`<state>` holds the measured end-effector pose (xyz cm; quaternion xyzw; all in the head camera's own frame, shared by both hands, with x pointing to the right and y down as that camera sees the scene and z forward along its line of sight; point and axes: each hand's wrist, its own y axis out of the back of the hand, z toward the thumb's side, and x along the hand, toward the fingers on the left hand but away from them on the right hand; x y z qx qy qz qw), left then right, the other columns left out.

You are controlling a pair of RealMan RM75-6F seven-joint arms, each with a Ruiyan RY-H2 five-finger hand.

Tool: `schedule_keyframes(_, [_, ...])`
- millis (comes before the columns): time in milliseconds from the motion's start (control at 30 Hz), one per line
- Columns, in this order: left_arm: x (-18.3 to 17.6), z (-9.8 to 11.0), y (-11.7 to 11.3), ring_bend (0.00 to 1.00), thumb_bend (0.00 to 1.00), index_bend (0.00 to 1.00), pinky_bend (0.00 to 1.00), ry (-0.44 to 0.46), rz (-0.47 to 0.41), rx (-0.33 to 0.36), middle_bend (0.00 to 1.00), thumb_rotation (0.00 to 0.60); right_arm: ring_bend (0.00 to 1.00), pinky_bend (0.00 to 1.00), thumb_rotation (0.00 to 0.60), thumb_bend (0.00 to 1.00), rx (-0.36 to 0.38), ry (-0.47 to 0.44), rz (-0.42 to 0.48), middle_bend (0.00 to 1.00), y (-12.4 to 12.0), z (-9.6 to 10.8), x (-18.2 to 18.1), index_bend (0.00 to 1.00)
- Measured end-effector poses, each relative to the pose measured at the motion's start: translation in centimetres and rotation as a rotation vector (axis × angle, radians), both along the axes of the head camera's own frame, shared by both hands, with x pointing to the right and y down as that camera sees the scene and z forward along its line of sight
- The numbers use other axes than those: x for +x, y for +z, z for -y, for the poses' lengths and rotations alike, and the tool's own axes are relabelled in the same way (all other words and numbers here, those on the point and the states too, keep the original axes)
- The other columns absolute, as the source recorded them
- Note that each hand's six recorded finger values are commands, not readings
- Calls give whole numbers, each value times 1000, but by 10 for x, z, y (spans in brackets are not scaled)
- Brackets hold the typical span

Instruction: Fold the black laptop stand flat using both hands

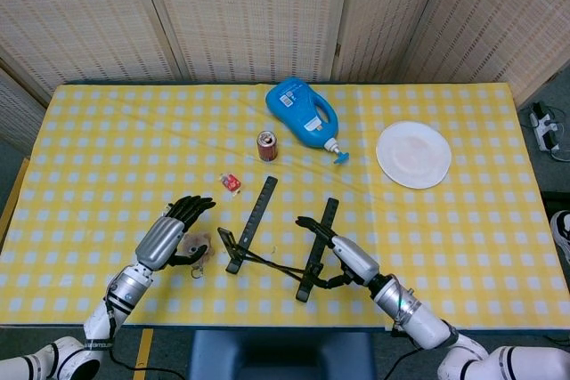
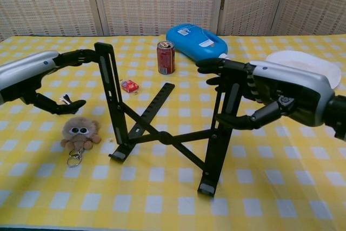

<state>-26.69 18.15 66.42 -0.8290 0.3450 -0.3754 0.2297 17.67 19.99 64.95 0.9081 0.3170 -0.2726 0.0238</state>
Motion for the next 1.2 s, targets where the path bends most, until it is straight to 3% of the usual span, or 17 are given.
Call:
schedule_keyframes(400, [2, 7, -8, 0, 420, 132, 0, 47, 14, 36, 116, 600, 0, 0, 600, 403, 50, 250, -5, 0, -15, 36, 50, 0])
schedule_keyframes(600, [0, 18, -9, 0, 393, 132, 0, 97, 70, 83, 115, 600, 0, 0, 600, 403, 185, 343, -10, 0, -45, 55, 85, 0])
schedule_keyframes(700, [1, 28, -6, 0, 342, 132, 0, 139, 118, 122, 116, 600, 19, 0, 600, 404, 265, 295, -33, 11, -58, 54, 88, 0])
schedule_keyframes(800, [4, 37, 1, 1, 263, 132, 0, 189, 171, 160, 116, 600, 97, 0, 600, 404, 355, 214, -82, 113, -66, 50, 85, 3])
schedule_keyframes(1000, [20, 51, 24, 0, 185, 107, 0, 307, 284, 223, 108, 600, 278, 83, 600, 406, 545, 8, -235, 316, -71, 35, 71, 198])
schedule_keyframes(1200, [46, 55, 49, 0, 181, 76, 0, 378, 340, 249, 83, 600, 317, 140, 600, 403, 654, -189, -363, 350, -60, 17, 51, 220])
